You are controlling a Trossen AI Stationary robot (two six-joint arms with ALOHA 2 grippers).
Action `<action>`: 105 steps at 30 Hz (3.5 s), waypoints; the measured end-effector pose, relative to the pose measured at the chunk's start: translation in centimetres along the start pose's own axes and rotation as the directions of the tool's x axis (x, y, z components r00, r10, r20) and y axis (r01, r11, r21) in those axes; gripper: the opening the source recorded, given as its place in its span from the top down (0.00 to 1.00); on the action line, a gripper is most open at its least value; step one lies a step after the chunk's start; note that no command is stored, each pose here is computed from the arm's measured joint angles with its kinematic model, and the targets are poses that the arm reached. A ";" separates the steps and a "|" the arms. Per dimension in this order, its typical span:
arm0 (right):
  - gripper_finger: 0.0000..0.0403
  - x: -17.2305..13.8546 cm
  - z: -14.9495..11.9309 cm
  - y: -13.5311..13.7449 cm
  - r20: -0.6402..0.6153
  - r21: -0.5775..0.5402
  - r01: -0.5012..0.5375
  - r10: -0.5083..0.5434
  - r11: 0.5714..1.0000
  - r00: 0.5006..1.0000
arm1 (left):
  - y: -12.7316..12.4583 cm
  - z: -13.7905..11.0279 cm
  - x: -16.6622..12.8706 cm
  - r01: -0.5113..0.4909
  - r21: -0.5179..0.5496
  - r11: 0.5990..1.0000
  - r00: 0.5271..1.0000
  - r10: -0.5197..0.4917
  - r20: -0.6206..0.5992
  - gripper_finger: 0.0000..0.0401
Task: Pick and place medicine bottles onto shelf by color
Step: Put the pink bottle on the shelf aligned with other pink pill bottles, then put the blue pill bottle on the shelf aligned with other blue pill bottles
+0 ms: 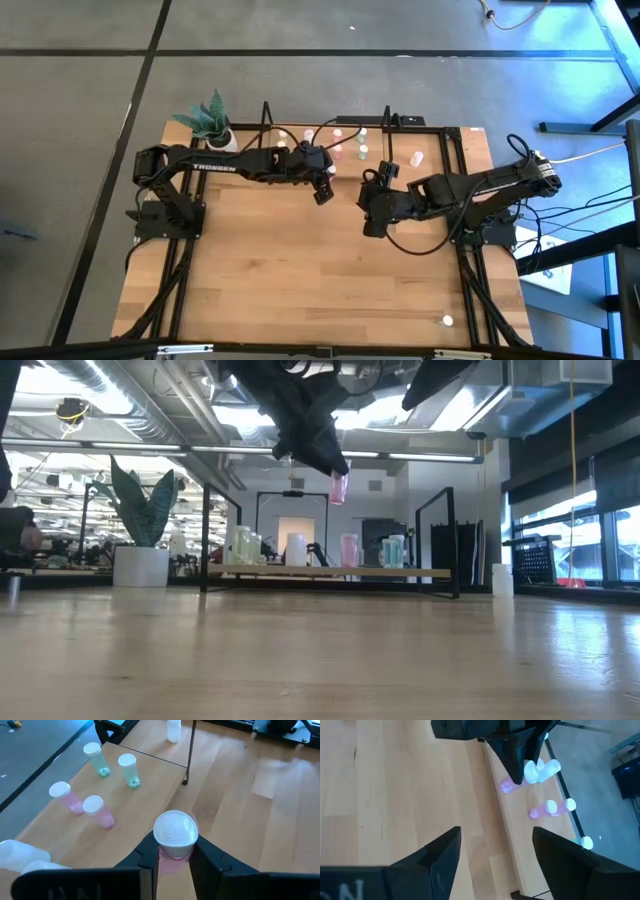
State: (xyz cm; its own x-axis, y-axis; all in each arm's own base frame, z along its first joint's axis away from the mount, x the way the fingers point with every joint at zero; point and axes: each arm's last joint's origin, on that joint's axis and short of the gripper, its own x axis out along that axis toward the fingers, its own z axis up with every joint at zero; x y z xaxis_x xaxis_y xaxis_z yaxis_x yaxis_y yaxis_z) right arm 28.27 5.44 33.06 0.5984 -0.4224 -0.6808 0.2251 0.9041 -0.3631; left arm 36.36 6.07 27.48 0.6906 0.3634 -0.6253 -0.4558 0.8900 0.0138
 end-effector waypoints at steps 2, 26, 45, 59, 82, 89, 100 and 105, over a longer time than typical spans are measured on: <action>0.38 0.0 0.0 0.0 0.000 0.001 0.000 0.000 1.000 1.000 | 0.0 0.0 0.0 -0.001 -0.001 1.000 1.000 0.001 0.000 0.83; 0.38 0.0 0.0 0.0 0.000 0.001 0.002 -0.002 1.000 1.000 | 1.1 0.0 3.8 -0.009 -0.057 0.998 0.999 0.012 0.050 0.81; 0.38 0.0 0.0 -0.2 0.001 -0.006 0.048 -0.048 0.999 0.999 | 2.6 -1.8 9.1 -0.076 -0.154 0.985 0.996 0.083 0.043 0.80; 0.38 0.0 -0.1 -0.3 0.003 -0.009 0.085 -0.085 0.996 0.996 | 2.7 -2.2 9.5 -0.131 -0.183 0.974 0.990 0.139 0.031 0.80; 0.38 0.0 -0.1 -0.3 0.005 -0.009 0.100 -0.100 0.995 0.995 | 2.1 -3.0 10.5 -0.159 -0.208 0.965 0.986 0.167 0.021 0.78; 0.38 0.0 -0.1 -0.3 0.006 -0.009 0.101 -0.101 0.995 0.995 | 2.1 -3.1 10.5 -0.183 -0.219 0.958 0.982 0.190 0.011 0.72; 0.38 0.0 -0.1 -0.3 0.006 -0.009 0.101 -0.101 0.995 0.995 | 2.2 -3.1 10.4 -0.203 -0.240 0.949 0.977 0.212 0.012 0.61; 0.38 0.0 -0.1 -0.3 0.006 -0.008 0.101 -0.100 0.995 0.995 | 2.1 -3.1 10.4 -0.203 -0.237 0.950 0.977 0.211 0.012 0.53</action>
State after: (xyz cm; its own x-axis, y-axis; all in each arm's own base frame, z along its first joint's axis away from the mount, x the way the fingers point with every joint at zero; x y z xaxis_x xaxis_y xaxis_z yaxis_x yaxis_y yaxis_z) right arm 28.14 5.14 33.15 0.5774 -0.5107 -0.6370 0.2778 0.8565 -0.4349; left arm 40.86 10.86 18.57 0.5855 0.5467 -0.5986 -0.7062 0.7065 -0.0454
